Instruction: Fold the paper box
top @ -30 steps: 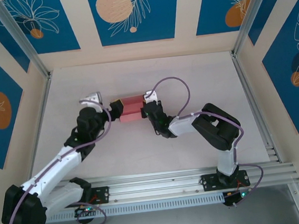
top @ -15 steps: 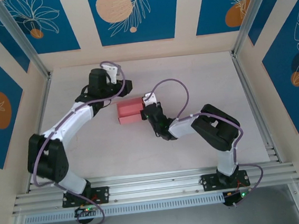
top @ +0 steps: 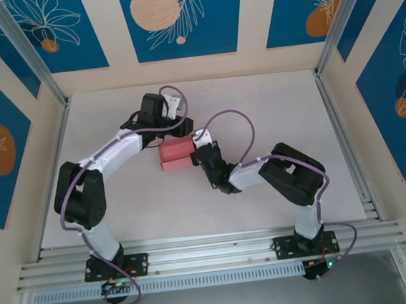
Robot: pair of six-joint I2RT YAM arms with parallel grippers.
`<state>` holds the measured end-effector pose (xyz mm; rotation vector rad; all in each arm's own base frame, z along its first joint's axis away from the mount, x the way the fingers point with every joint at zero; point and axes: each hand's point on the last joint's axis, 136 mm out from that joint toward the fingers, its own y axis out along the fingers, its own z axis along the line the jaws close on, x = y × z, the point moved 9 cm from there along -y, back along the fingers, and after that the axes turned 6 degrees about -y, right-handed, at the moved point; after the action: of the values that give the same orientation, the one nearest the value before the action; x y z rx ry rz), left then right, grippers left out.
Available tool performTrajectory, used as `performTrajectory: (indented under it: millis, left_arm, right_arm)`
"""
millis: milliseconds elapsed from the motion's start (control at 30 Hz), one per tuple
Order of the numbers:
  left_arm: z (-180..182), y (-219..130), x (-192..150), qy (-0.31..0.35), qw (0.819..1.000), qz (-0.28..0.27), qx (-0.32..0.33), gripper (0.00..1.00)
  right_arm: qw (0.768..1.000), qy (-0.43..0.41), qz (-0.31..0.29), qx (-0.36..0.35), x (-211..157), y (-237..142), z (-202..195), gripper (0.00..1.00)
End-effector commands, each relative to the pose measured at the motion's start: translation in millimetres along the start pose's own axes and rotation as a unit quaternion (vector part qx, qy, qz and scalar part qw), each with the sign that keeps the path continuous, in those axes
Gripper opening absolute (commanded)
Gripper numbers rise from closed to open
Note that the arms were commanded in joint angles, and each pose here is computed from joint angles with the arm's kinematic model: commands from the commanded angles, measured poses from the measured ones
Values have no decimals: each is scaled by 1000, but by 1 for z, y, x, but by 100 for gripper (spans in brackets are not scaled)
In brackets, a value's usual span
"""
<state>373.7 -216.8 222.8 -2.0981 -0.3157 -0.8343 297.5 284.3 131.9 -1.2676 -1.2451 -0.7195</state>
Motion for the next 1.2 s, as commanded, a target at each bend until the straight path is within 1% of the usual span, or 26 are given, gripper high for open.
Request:
performTrajectory:
  millis: [0,100,233,367,467,567,633,800,1033,1167]
  left_arm:
    - [6,10,-25,-31,999,20,0,41]
    - [13,14,-40,-51,999,20,5,38]
    - [17,15,-47,-66,998,11,7,37]
    - [19,14,-50,-72,997,3,13,37]
    - [21,17,-54,-79,997,1,15,37]
    - [23,18,-57,-87,996,-3,14,37]
    - [23,19,-58,-90,996,-6,14,37]
    - [23,19,-61,-92,996,-10,12,36]
    - [22,14,-60,-87,996,-23,12,37]
    - [18,9,-54,-80,996,-33,8,36]
  right_arm:
    - [998,-52,47,-7,-29,-7,0,5]
    - [997,-55,44,-4,-27,-10,1,9]
    - [998,-56,37,-1,-19,-15,1,28]
    - [998,-53,32,-3,-11,-24,-2,44]
    - [998,-55,27,-1,-5,-35,-2,53]
    - [997,-66,26,-3,-1,-46,-2,60]
    - [997,-73,27,0,1,-54,-2,63]
    - [996,-90,26,0,10,-77,-6,63]
    - [996,-81,33,5,29,-105,-22,64]
    - [997,-66,50,7,43,-114,-32,65]
